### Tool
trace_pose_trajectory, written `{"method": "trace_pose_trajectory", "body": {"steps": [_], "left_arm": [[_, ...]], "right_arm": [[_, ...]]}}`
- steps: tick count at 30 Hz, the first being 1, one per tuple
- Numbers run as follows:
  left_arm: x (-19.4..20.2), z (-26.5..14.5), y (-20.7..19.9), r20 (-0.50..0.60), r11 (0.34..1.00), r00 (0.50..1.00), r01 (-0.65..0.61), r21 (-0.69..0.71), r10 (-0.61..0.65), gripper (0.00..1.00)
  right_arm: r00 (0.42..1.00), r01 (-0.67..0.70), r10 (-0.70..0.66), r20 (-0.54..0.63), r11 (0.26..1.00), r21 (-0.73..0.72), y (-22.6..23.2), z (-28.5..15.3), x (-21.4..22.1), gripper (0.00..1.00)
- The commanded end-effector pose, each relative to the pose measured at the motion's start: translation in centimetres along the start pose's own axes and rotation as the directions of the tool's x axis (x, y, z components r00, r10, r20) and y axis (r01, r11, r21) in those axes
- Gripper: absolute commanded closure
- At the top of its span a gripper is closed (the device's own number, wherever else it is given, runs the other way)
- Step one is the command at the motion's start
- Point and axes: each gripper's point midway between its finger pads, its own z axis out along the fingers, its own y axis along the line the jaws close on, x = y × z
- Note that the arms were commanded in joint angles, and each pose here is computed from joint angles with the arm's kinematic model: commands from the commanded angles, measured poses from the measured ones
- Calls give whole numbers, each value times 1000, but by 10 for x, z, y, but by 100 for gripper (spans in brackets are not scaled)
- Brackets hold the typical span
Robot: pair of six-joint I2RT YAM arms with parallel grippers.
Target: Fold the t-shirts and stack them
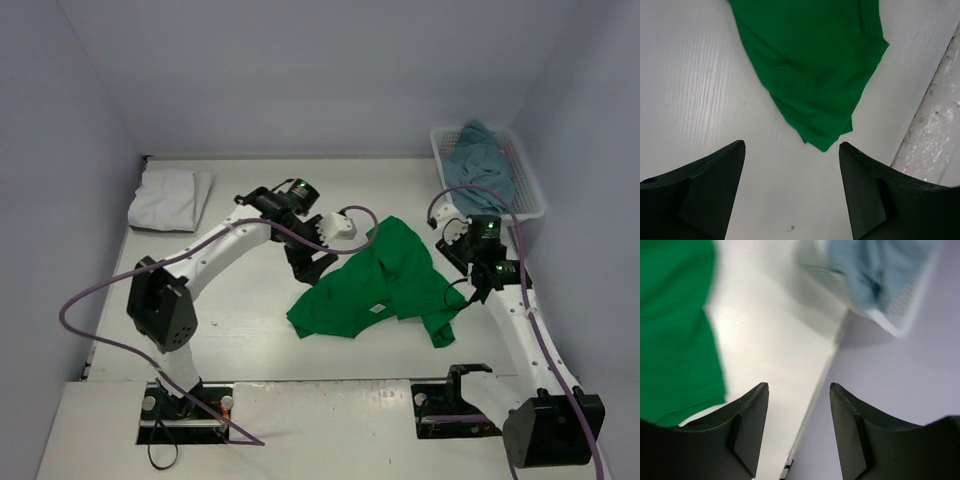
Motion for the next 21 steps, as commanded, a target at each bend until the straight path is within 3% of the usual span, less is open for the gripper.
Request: {"method": "trace_pose_trajectory", "body": {"steps": [1, 5, 7, 12, 16, 21], "left_arm": [[-51, 1, -1, 71, 989, 987, -141, -41, 144, 30], [-107, 20, -2, 182, 964, 948, -243, -111, 260, 30], [-138, 37, -6, 249, 938, 908, -302, -171, 338, 29], [-163, 77, -47, 271, 884, 843, -419, -208, 464, 29], [-186, 110, -74, 301, 870, 818, -447, -206, 491, 28], [-197, 154, -80, 277, 882, 838, -438, -172, 470, 28]], "right_arm": [[989, -146, 143, 27, 965, 219, -60, -11, 1, 51], [933, -340, 359, -11, 893, 296, -107, -12, 53, 51], [891, -427, 450, -58, 875, 229, -112, 8, 81, 52], [789, -581, 597, -143, 802, 138, -108, 36, 136, 53], [763, -639, 630, -143, 769, -26, -88, 45, 133, 55], [778, -625, 616, -119, 780, -46, -82, 35, 125, 55]]}}
